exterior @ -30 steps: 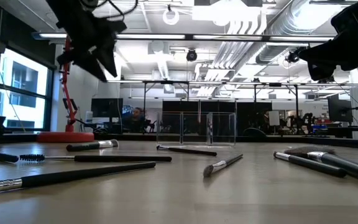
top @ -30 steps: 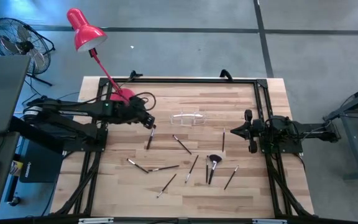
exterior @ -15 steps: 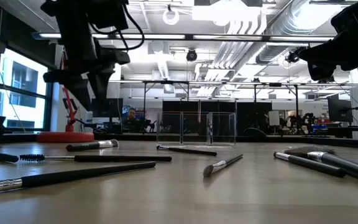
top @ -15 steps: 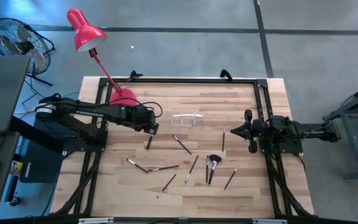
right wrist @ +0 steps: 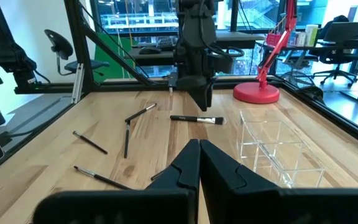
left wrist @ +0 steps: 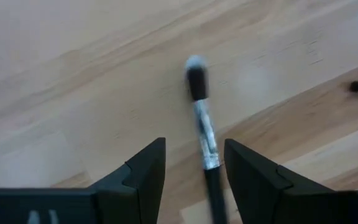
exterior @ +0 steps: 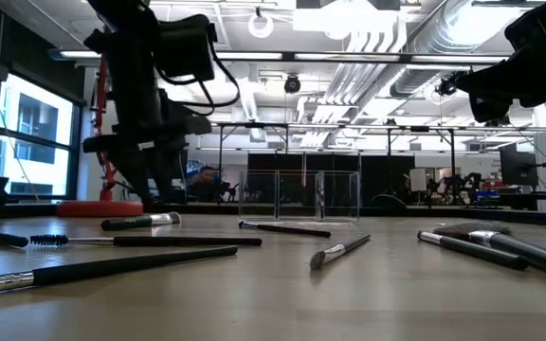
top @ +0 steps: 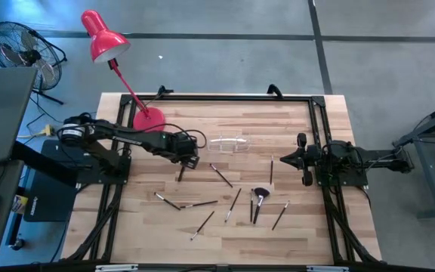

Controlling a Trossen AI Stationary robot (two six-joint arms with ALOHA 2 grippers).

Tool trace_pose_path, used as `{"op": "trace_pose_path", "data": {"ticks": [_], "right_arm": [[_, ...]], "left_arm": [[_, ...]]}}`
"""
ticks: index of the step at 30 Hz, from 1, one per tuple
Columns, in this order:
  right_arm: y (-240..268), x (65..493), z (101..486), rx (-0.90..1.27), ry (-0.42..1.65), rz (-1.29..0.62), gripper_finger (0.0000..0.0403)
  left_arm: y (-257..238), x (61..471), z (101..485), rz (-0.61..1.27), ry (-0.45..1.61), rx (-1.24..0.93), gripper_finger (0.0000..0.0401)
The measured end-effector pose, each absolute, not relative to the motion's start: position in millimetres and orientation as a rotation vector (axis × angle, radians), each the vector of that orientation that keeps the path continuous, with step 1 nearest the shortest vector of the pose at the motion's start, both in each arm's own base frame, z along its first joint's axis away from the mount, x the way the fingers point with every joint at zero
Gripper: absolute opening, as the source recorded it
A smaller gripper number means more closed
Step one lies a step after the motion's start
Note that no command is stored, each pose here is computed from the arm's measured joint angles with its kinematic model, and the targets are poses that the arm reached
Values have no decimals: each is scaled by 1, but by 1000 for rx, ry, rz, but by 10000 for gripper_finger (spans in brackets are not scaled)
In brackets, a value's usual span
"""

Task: Pick & Place Makeup Supplies
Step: Put the makeup brush into the transparent organizer

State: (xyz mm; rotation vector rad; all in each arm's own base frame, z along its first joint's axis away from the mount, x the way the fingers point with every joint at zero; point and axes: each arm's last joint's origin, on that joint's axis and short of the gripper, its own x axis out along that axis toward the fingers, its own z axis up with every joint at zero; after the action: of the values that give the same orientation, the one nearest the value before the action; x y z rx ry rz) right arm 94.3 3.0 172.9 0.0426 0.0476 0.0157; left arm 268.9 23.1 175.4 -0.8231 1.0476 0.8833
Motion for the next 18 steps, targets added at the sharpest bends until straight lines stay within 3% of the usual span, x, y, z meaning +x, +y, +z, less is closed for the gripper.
{"op": "trace_pose_path", "data": {"ticks": [18], "right_arm": [[3, 94, 173, 43, 44, 16, 5]], "left_arm": [[24, 284, 146, 887, 1092, -787, 162]]}}
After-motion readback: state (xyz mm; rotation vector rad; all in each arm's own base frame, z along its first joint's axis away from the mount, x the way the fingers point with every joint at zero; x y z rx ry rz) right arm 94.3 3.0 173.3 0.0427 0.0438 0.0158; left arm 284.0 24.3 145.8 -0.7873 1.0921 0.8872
